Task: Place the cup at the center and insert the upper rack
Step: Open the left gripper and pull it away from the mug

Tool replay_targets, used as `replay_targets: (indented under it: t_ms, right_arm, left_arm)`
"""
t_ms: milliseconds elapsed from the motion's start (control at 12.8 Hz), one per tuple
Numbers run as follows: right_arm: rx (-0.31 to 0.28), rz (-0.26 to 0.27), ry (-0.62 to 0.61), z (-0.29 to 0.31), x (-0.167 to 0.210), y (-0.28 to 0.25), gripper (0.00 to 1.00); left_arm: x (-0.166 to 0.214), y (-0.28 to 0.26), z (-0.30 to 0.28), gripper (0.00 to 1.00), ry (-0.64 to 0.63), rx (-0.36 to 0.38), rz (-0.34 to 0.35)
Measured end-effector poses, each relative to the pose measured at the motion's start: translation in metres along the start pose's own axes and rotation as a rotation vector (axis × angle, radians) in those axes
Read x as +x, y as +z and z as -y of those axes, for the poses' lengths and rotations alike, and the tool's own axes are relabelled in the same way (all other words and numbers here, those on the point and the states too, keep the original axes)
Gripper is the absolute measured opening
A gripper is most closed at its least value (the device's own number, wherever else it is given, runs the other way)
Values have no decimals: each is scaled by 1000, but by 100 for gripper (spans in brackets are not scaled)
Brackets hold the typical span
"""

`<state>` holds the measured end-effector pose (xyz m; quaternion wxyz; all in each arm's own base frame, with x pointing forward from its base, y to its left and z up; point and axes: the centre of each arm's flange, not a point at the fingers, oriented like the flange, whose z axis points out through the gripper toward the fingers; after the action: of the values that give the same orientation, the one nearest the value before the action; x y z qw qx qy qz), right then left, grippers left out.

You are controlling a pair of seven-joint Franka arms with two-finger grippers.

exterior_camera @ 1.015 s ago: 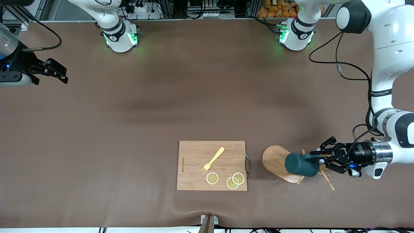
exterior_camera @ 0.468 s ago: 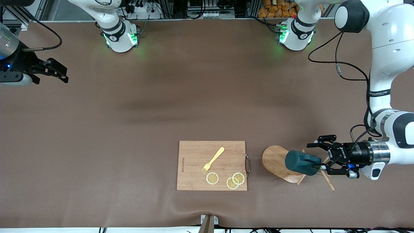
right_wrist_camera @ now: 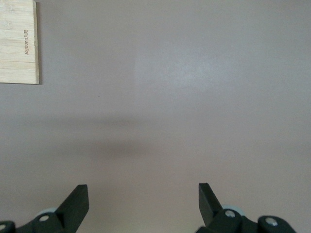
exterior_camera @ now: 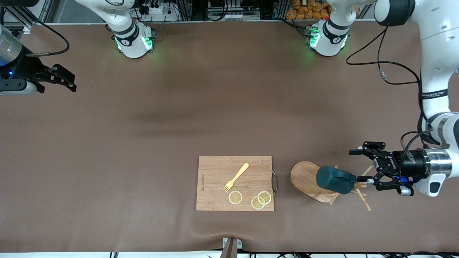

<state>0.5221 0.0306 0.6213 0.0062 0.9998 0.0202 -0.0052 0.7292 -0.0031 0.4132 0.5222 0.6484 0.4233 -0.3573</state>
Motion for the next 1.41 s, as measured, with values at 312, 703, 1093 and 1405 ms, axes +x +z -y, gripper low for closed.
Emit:
replay_targets:
  t_ms: [312, 703, 1093, 1405]
  right_arm:
    - [0, 0, 0, 0, 0, 0, 100]
    - [0, 0, -3, 1, 0, 0, 100]
    - [-1, -1, -7, 4, 0, -1, 100]
    - [-1, -1, -6, 3, 0, -1, 100]
  left_arm:
    - [-59, 13, -14, 100, 36, 37, -14]
    - [-139, 52, -16, 100, 108, 193, -138]
    - [-213, 104, 3, 100, 254, 481, -439]
    - [-203, 92, 15, 100, 376, 690, -635]
